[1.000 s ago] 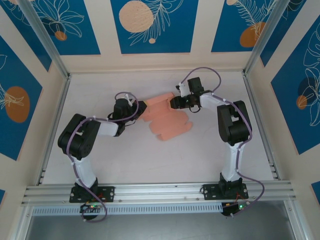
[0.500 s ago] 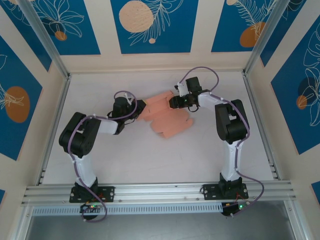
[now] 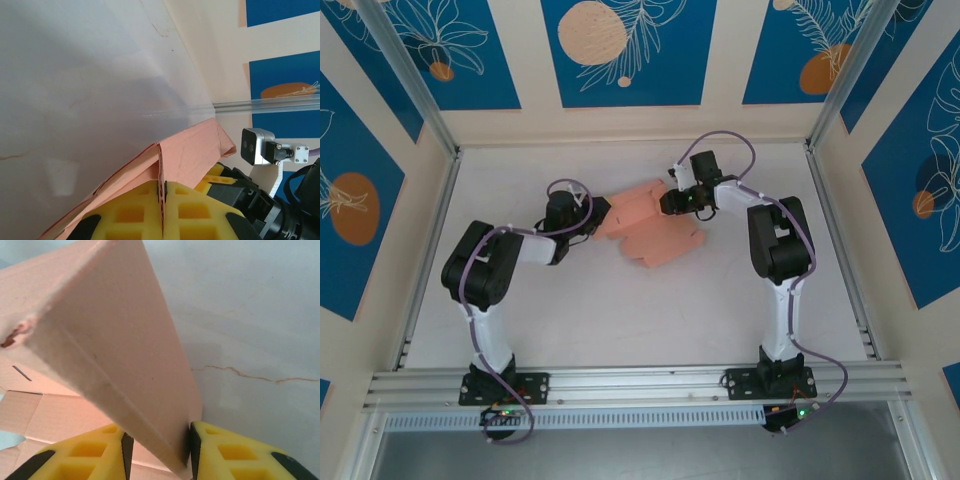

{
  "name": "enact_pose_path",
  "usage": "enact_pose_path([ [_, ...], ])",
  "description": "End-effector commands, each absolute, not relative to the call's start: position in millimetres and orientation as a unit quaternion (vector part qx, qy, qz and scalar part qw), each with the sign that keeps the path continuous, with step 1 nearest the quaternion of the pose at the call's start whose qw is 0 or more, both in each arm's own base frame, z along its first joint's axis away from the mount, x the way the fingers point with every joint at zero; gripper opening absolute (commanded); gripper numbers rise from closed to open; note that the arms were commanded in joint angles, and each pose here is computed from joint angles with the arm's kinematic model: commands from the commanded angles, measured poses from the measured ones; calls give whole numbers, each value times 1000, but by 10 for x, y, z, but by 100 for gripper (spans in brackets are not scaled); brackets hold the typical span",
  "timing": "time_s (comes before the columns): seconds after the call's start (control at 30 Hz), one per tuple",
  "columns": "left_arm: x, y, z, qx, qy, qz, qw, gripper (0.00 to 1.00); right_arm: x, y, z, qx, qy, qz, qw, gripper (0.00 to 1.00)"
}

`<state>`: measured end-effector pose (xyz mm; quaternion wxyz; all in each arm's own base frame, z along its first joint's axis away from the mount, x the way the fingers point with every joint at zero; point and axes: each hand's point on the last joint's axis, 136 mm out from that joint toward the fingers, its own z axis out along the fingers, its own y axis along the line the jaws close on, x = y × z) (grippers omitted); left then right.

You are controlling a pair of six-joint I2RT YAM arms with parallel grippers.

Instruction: Fold the paper box

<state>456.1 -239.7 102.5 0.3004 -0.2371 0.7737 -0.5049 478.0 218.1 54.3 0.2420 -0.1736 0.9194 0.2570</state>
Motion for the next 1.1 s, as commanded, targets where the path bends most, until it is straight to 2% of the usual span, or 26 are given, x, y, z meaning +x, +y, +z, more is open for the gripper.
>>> enact_pose_path([
  [0.0, 4487, -2498, 863, -234, 786, -512, 255, 0, 4779, 2283, 474, -184, 922, 251, 232, 32],
  [0.1, 4505, -2501, 883, -236, 784, -515, 254, 0, 4791, 2283, 454, -184, 925, 239, 231, 27],
  [0.13, 4512, -2504, 884, -238, 782, -517, 254, 0, 4792, 2281, 452, -184, 926, 236, 231, 22],
  [0.17, 4519, -2502, 895, -239, 780, -520, 254, 1, 4791, 2285, 455, -186, 926, 233, 231, 18],
  [0.3, 4534, -2499, 933, -244, 771, -530, 256, 9, 4764, 2294, 452, -189, 929, 218, 233, 11],
  [0.43, 4531, -2489, 1028, -246, 760, -541, 262, 30, 4725, 2283, 478, -189, 931, 202, 236, 11],
  [0.63, 4403, -2398, 1231, -247, 750, -546, 282, 48, 4667, 2233, 569, -174, 937, 183, 241, 10],
  [0.9, 3946, -2228, 1815, -191, 764, -527, 320, 88, 4456, 2181, 758, -158, 947, 146, 239, 9],
  [0.97, 3807, -2128, 1986, -167, 779, -498, 343, 93, 4387, 2191, 779, -160, 947, 139, 240, 9],
  [1.07, 3624, -1854, 2166, -129, 811, -410, 397, 93, 4298, 2223, 818, -162, 947, 132, 244, 9],
])
